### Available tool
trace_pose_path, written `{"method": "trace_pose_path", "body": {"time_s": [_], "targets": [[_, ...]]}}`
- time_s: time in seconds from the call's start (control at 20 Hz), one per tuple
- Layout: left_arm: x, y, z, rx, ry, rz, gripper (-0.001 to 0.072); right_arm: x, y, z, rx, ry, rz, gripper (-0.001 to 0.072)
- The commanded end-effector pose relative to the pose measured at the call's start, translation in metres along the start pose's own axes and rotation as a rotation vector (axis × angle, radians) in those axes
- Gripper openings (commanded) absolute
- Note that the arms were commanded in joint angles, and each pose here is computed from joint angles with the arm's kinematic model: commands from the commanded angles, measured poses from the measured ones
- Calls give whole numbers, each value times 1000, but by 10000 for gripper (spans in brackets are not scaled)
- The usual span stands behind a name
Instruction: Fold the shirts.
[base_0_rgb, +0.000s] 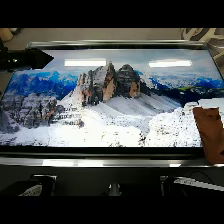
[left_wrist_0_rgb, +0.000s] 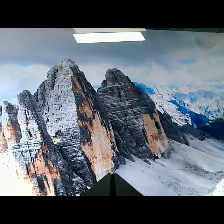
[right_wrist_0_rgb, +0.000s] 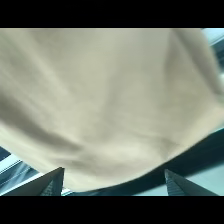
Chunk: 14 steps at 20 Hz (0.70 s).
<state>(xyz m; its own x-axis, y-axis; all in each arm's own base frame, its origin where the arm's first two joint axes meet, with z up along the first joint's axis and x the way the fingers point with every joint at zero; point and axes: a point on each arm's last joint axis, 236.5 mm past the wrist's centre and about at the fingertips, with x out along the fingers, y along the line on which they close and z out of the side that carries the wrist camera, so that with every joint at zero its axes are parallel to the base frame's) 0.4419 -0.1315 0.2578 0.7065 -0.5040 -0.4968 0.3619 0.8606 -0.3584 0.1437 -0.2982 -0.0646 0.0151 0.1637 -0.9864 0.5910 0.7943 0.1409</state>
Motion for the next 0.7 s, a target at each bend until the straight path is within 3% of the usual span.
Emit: {"method": "trace_pose_path", "body": {"time_s": [0.0,0.15,0.3,0.4,0.45,0.5,0.55,0.65], "targets": [[0,-1,0,3,0,-2,23,-39,-15,24,-55,-90,-92,670],[3,10,1,7,16,73,20,-139,4,105,-252,-391,-253,669],[2,74,-21,135,198,432,20,-213,106,170,-475,-662,-305,668],[-5,116,-51,197,380,644,25,-196,189,167,-625,-621,-234,664],[2,125,-69,180,449,658,86,-172,214,152,-708,-505,-240,664],[9,129,-98,94,528,650,323,-143,232,130,-757,-352,-242,660],[15,126,-131,16,616,623,539,-119,249,109,-777,-225,-211,600],[19,114,-195,-60,762,535,559,-84,282,71,-845,-71,-111,603]]}}
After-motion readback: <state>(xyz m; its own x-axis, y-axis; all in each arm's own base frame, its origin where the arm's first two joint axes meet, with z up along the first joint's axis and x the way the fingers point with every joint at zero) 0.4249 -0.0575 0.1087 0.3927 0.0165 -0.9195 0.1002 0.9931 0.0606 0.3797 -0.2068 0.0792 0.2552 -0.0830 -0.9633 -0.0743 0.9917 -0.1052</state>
